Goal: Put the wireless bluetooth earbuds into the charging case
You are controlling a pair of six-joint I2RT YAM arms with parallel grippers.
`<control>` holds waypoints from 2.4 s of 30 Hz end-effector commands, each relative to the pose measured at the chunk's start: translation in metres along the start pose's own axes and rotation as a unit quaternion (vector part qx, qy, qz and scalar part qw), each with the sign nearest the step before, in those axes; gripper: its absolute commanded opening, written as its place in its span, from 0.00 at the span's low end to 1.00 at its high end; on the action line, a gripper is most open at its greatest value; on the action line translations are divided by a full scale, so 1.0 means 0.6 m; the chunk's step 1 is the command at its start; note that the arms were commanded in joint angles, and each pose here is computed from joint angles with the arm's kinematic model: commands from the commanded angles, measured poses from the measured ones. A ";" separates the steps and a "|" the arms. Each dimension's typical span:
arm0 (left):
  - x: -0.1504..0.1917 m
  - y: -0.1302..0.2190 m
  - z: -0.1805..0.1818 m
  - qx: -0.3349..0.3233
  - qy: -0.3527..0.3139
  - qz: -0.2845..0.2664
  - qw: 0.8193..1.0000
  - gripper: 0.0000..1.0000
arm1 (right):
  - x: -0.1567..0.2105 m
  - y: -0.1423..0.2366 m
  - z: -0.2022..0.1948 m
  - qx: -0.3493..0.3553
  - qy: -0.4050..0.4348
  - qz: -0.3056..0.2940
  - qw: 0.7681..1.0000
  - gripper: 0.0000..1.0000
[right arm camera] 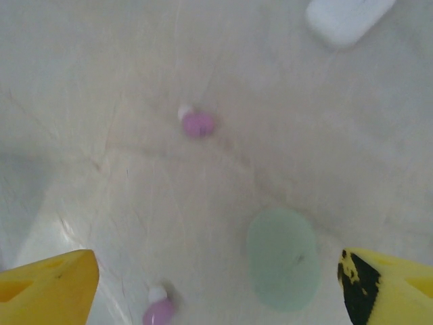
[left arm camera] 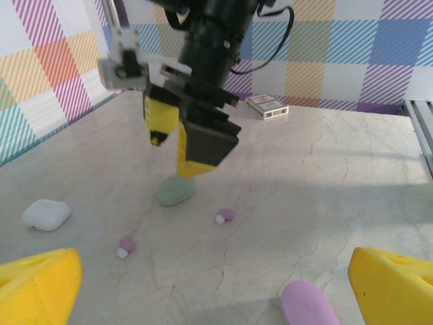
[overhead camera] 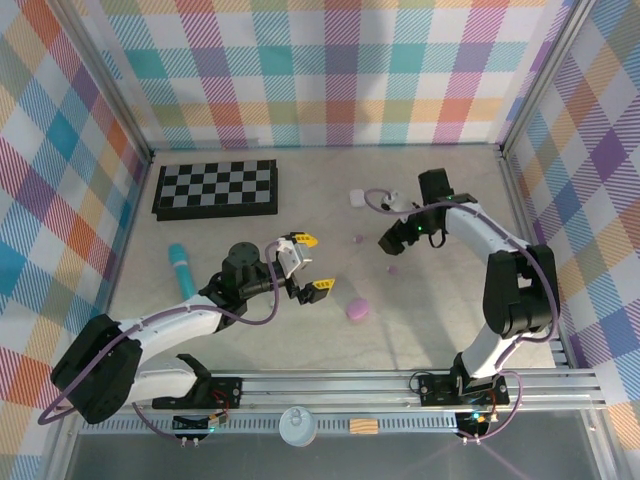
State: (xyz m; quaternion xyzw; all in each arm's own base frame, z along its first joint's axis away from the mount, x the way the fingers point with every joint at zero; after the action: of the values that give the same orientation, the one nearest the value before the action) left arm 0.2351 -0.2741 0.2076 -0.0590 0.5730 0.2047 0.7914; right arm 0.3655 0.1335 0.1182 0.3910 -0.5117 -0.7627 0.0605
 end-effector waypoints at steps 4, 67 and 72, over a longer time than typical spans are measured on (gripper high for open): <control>-0.032 0.007 -0.001 0.004 -0.023 -0.028 0.999 1.00 | 0.025 -0.031 -0.040 0.006 0.038 0.028 0.999 0.85; -0.059 -0.007 0.029 0.027 0.031 -0.023 0.999 1.00 | -0.035 0.090 0.167 -0.079 0.112 -0.058 0.989 0.33; -0.068 -0.010 0.018 0.061 0.039 -0.033 0.997 1.00 | -0.028 0.120 0.221 -0.119 0.135 -0.072 0.981 0.33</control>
State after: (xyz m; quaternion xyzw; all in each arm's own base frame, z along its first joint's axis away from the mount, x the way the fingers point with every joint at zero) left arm 0.2438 -0.2834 0.2330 -0.0465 0.6056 0.1762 0.7747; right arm 0.2926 0.1957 0.1989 0.5159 -0.4190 -0.7402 0.1022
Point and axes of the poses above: each hand's point on the last joint's axis, 136 mm out from that joint toward the fingers, its own y axis back along the fingers, its own z axis along the line the jaws close on, x = y × z, the point moved 2 cm from there along y, back along the fingers, and after that the axes turned 14 degrees about -y, right-handed, at the moved point
